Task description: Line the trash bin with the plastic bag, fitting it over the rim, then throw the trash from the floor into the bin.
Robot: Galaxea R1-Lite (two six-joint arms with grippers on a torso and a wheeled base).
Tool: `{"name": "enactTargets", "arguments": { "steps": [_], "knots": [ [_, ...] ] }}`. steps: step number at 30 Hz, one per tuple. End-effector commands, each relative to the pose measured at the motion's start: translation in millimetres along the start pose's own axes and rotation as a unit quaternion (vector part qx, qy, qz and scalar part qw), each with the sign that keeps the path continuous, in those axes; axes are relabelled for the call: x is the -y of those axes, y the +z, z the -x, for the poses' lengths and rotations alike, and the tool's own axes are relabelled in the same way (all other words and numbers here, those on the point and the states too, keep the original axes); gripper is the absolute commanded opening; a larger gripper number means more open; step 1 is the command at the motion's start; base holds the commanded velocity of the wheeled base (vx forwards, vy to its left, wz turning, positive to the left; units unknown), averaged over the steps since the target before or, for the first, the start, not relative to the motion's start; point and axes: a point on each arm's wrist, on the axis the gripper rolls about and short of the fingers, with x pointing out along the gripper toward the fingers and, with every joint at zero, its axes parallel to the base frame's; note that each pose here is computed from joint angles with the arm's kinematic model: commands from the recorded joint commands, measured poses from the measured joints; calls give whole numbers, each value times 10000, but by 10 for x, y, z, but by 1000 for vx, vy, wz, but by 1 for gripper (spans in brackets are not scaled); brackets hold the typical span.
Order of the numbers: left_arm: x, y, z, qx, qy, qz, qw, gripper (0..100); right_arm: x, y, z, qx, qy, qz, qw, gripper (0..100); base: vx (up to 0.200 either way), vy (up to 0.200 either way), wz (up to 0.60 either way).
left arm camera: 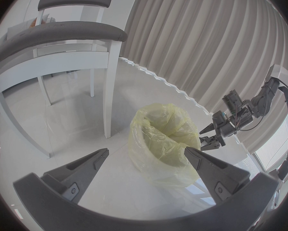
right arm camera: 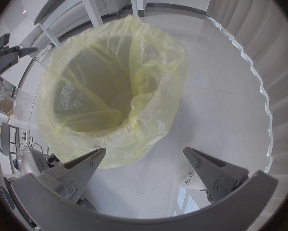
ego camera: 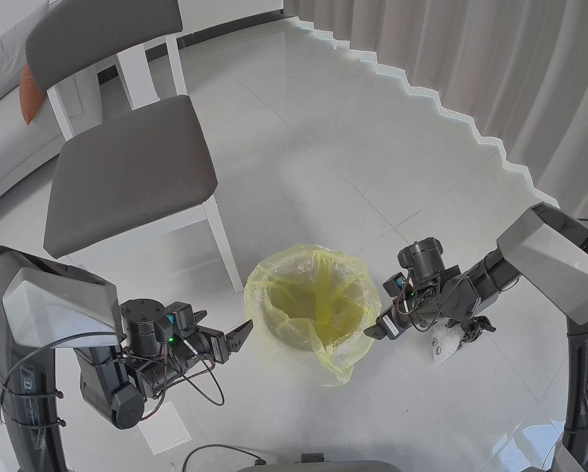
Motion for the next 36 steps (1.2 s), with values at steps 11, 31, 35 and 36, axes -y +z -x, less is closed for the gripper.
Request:
{"name": "enactTargets", "arguments": {
  "steps": [11, 31, 35, 36],
  "knots": [
    [0, 63, 164, 78, 135, 5, 9999, 100, -659, 371, 635, 992, 548, 624, 9916, 100, 0, 0, 0],
    [-88, 155, 398, 144, 355, 69, 9992, 100, -1280, 436, 27, 1180, 964, 1061, 9826, 100, 0, 0, 0],
    [-85, 155, 414, 136, 357, 70, 9992, 100, -1296, 445, -59, 1150, 969, 1064, 9829, 100, 0, 0, 0],
    [-89, 157, 419, 137, 364, 72, 9992, 100, -1300, 442, -77, 1135, 972, 1065, 9830, 100, 0, 0, 0]
  ]
}}
